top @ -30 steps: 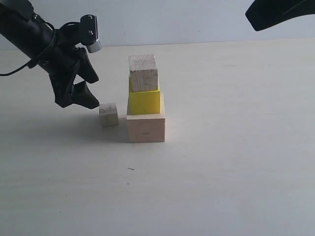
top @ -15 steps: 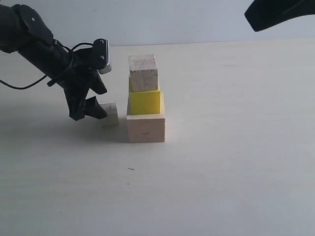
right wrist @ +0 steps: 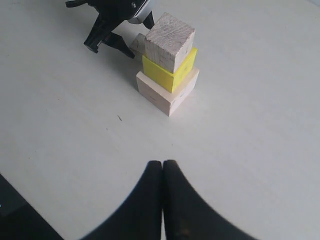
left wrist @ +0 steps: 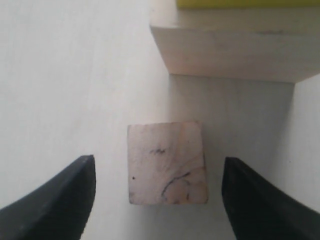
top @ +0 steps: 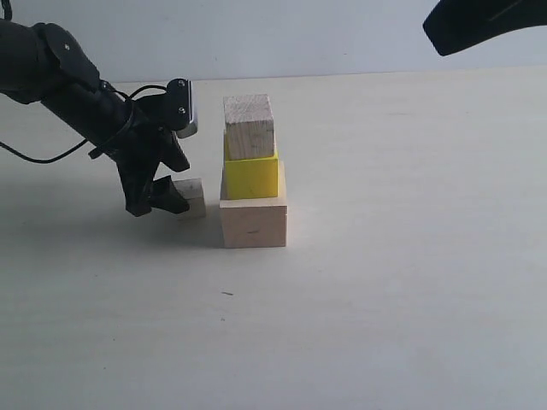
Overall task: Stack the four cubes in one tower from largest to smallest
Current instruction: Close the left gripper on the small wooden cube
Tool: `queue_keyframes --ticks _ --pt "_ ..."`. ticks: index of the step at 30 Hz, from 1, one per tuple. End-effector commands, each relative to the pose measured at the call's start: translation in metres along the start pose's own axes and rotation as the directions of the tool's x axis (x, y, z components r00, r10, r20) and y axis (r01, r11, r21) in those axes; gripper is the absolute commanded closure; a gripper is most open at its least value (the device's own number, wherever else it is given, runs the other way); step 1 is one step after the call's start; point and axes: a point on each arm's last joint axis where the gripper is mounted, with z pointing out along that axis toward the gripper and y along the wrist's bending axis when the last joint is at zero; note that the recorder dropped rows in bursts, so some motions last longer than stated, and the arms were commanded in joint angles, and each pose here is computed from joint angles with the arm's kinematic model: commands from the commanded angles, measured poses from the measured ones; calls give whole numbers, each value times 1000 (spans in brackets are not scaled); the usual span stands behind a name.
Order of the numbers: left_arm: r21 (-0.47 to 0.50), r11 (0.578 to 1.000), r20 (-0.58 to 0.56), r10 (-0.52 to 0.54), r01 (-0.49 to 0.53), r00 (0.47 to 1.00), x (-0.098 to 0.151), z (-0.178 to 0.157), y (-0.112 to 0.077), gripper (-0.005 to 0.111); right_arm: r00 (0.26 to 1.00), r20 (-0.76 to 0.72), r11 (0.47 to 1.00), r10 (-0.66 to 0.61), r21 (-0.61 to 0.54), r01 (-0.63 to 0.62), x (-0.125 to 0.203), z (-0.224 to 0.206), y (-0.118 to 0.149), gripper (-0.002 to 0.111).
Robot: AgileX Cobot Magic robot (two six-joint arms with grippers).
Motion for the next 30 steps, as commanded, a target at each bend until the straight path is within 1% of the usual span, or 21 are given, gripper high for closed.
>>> queue_keyframes --ticks 1,11,26,28,30 --pt "-8 1000 9 -7 7 1000 0 -1 0 38 1000 10 1000 5 -2 -5 1 -1 0 108" --pt "1 1000 17 -19 19 1000 0 0 0 38 1000 10 1000 12 -2 -12 1 -1 0 108" --pt "48 998 0 -43 42 999 8 18 -3 38 1000 12 1000 18 -3 -18 1 -2 1 108" --pt "44 998 0 -43 43 999 8 18 -3 41 1000 12 1000 18 -3 -18 1 -2 1 108" --pt "38 998 3 -40 40 999 7 15 -2 51 1000 12 1000 18 -3 -18 1 -2 1 108"
